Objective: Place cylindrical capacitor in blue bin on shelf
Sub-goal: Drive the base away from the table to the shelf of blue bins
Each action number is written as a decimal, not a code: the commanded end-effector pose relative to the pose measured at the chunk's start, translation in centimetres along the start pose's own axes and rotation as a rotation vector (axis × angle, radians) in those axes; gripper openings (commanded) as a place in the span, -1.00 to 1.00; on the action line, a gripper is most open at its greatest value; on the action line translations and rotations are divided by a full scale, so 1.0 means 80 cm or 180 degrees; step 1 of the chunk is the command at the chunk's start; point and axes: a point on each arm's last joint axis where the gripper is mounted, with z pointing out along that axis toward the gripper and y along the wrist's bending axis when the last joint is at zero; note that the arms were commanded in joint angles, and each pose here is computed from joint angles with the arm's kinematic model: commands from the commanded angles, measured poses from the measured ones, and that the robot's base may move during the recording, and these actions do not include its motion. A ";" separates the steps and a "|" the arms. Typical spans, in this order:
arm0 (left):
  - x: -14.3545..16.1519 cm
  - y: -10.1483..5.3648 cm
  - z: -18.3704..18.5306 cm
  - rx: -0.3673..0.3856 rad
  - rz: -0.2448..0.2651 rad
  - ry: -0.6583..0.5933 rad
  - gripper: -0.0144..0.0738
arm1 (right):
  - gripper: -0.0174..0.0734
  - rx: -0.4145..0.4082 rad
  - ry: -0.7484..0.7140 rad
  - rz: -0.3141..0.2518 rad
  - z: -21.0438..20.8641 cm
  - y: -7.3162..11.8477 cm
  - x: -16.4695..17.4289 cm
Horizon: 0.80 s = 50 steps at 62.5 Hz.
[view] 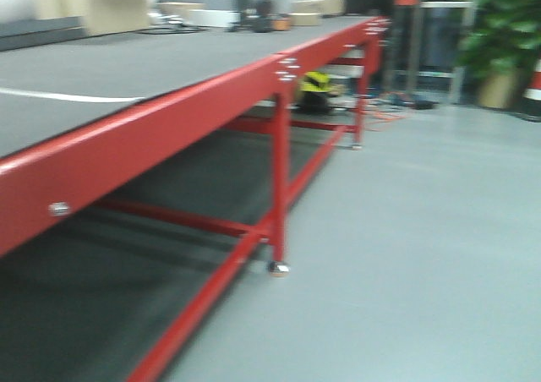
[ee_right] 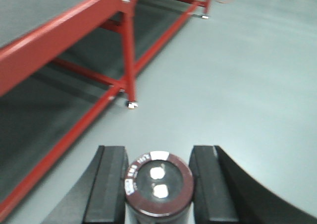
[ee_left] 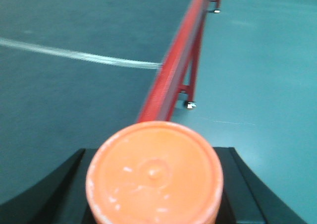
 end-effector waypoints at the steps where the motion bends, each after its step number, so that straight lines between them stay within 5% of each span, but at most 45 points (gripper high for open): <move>1: -0.002 -0.001 -0.003 0.0017 -0.0004 -0.0077 -0.93 | -0.97 0.0037 -0.0084 -0.0015 -0.002 -0.001 -0.002; 50: -0.002 -0.001 -0.003 0.0017 -0.0004 -0.0077 -0.93 | -0.97 0.0037 -0.0084 -0.0015 -0.002 -0.001 -0.002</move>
